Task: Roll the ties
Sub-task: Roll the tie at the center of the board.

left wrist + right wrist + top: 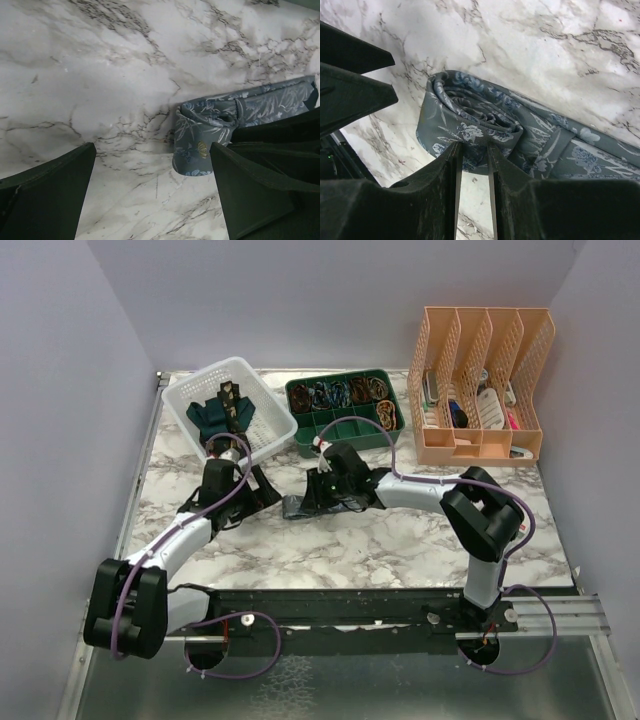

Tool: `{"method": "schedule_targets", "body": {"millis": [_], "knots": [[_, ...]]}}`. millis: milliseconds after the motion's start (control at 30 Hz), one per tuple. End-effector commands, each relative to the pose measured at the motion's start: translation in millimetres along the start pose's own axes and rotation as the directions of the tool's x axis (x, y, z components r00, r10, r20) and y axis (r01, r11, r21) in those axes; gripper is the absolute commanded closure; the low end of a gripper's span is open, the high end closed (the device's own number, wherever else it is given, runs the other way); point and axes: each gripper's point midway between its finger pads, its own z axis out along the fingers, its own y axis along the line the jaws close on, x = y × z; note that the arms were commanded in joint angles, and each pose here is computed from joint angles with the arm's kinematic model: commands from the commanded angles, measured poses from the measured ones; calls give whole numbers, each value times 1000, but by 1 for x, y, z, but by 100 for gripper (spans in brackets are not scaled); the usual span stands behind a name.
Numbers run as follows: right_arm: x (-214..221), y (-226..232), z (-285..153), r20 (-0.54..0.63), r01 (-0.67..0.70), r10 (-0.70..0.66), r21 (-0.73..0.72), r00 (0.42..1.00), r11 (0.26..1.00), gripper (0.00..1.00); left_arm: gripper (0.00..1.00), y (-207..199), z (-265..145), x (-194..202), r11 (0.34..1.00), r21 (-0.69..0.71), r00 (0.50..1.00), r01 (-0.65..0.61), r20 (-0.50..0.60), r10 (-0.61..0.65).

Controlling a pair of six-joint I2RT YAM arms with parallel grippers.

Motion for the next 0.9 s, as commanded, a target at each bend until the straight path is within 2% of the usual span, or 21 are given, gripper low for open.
{"method": "schedule_targets", "body": {"millis": [0,300,867], "knots": [[2,-16,-3,9,6,-7,39,1000,999,68,4,-30,6,3,981,193,1000,-15,-15,18],[2,-27,-4,12,-19,19,37,1000,999,68,7,-53,14,11,939,343,997,-40,-42,58],[1,-38,-2,1,-43,43,34,999,998,68,19,-66,39,21,905,412,991,-105,-37,132]]}}
